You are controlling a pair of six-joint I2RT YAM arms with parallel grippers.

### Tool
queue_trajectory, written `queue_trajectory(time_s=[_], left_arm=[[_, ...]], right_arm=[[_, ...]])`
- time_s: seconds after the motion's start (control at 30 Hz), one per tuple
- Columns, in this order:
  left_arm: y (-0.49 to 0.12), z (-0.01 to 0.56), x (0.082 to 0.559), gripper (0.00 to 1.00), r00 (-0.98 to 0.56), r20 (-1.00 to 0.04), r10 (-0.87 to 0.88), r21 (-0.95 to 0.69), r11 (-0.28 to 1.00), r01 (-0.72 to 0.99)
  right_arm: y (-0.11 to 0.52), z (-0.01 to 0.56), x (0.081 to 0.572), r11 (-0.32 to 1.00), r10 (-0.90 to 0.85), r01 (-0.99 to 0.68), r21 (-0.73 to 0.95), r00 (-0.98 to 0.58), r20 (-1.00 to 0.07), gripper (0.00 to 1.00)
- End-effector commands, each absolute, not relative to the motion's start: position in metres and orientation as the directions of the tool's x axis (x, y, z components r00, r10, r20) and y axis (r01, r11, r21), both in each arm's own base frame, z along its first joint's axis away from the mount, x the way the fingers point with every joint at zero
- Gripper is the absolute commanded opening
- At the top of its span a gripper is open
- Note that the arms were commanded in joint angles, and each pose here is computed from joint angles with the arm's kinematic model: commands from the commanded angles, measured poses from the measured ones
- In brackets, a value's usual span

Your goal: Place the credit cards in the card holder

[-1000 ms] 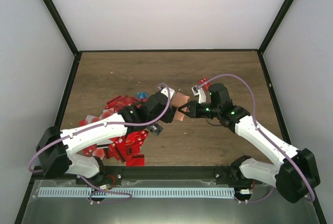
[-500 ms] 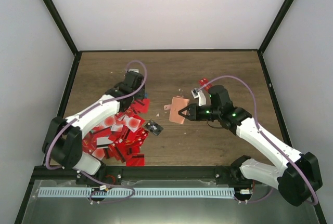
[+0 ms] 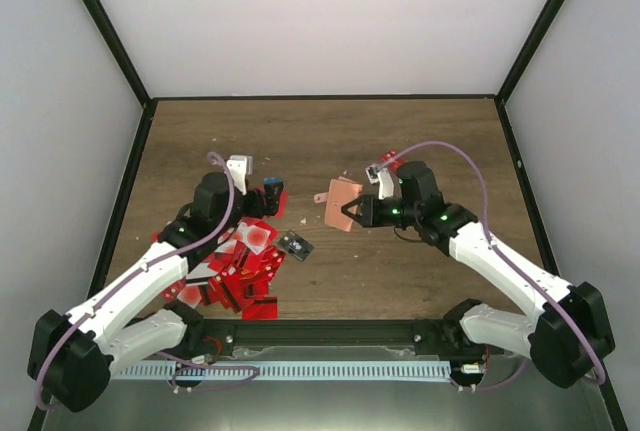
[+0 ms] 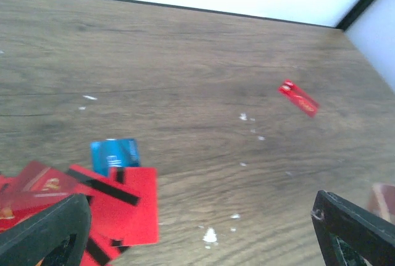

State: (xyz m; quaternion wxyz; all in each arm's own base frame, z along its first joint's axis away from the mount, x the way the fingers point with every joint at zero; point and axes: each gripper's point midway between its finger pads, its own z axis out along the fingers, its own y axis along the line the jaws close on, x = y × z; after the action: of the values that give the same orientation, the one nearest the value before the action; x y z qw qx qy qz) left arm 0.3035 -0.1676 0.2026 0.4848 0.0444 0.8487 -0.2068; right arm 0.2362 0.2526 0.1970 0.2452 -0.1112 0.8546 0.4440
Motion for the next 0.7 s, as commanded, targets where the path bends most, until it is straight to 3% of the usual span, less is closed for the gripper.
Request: queue_trajectory(time_s=[0.0, 0.2, 0.4, 0.63, 0.67], left_arm=[[-0.200, 0.216, 0.293, 1.00, -0.556, -0.816, -0.158, -0.436, 0.801, 0.411], [-0.236, 0.202, 0.266, 0.97, -0.676, -0.726, -0.124, -0.579, 0.641, 0.504], [-0.242, 0.201, 0.243, 0.87, -0.685, -0.721, -0.104, -0.609, 0.565, 0.556], [-0.254, 0.208, 0.222, 0.83, -0.670, -0.739, -0.074, -0.613, 0.489, 0.621], [-0.254, 0.205, 0.224, 0.79, -0.671, -0.737, -0.074, -0.611, 0.499, 0.615]], right_arm=[[0.263, 0.219, 0.246, 0.529, 0.015, -0.516, 0.674, -0.788, -0.615, 0.01], [0.273, 0.213, 0.231, 0.435, -0.049, -0.575, 0.692, -0.783, -0.620, 0.01], [0.280, 0.209, 0.210, 0.312, -0.095, -0.591, 0.744, -0.799, -0.594, 0.01], [0.284, 0.214, 0.191, 0.196, -0.133, -0.594, 0.780, -0.804, -0.579, 0.01], [0.284, 0.215, 0.189, 0.182, -0.138, -0.597, 0.781, -0.802, -0.581, 0.01]])
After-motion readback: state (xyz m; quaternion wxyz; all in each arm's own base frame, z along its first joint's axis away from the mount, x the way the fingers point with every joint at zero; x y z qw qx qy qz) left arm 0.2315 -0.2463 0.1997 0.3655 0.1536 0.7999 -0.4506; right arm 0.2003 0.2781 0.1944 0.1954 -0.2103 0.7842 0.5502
